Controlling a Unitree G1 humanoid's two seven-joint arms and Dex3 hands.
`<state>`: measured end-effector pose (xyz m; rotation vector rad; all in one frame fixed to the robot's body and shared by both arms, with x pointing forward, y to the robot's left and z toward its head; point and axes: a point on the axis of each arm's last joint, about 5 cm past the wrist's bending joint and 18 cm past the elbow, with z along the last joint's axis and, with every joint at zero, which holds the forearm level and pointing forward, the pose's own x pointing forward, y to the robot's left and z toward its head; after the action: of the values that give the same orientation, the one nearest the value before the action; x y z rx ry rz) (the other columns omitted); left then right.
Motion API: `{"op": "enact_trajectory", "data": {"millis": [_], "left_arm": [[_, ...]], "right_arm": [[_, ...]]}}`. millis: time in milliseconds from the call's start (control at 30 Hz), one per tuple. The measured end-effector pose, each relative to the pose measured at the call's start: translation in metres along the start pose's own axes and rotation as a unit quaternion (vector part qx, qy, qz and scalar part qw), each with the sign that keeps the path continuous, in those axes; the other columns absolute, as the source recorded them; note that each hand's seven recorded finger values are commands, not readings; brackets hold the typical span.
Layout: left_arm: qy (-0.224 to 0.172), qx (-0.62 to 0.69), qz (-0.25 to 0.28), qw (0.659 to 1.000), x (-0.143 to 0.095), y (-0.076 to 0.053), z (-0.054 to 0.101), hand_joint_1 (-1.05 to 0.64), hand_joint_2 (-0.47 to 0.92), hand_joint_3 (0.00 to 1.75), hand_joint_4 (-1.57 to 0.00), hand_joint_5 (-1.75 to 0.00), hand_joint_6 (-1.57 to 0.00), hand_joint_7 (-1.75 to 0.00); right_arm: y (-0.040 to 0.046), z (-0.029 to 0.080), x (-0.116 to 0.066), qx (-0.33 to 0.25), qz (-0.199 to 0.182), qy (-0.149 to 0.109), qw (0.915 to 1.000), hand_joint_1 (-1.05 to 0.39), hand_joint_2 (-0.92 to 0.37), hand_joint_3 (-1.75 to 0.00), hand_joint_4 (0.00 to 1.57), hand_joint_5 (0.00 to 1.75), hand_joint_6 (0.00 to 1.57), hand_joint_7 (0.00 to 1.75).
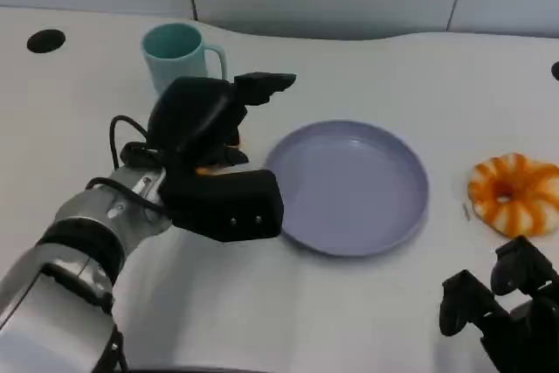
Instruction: Grasp the bread from the table and place it into the plate.
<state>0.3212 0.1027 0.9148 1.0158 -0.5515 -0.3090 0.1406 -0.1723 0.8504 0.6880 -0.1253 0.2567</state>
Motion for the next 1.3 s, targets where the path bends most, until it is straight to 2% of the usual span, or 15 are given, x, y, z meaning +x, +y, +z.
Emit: {"op": "enact_trajectory", "data": {"millis": [300,367,467,1300], "left_arm": [[0.000,0.000,0.000,1.000,0.0000,0.0000,0.0000,0.37,0.59,0.00,-1.08,-0.86,-1.45,0.00],[0.005,-0.015,0.001,1.000,0.0002,0.0009,0.0000,0.42,0.63,0.01,-1.02,-1.08,-1.46,0.00],[0.022,-0.080,0.009,0.997,-0.0021,0.0032,-0.0015,0.43,0.65,0.01,-0.99,-1.17,-1.46,-0.01],[0.037,-0.105,-0.002,0.994,-0.0087,-0.0004,-0.0044,0.43,0.65,0.00,-0.96,-1.22,-1.46,0.00]], "right_arm": [[-0.0001,0.0003,0.0003,0.000,0.001,-0.001,1.0000,-0.48,-0.87,0.00,0.80,1.75,0.65,1.75],[-0.0003,0.0003,0.0002,-0.001,0.002,-0.001,1.0000,-0.48,-0.87,0.00,0.79,1.75,0.64,1.75],[-0.0015,0.0011,-0.0006,-0.004,0.005,-0.004,1.0000,-0.48,-0.87,0.00,0.78,1.75,0.63,1.75],[-0.0024,0.0010,-0.0013,-0.005,0.006,-0.004,1.0000,-0.48,-0.87,0.00,0.78,1.75,0.63,1.75]]}}
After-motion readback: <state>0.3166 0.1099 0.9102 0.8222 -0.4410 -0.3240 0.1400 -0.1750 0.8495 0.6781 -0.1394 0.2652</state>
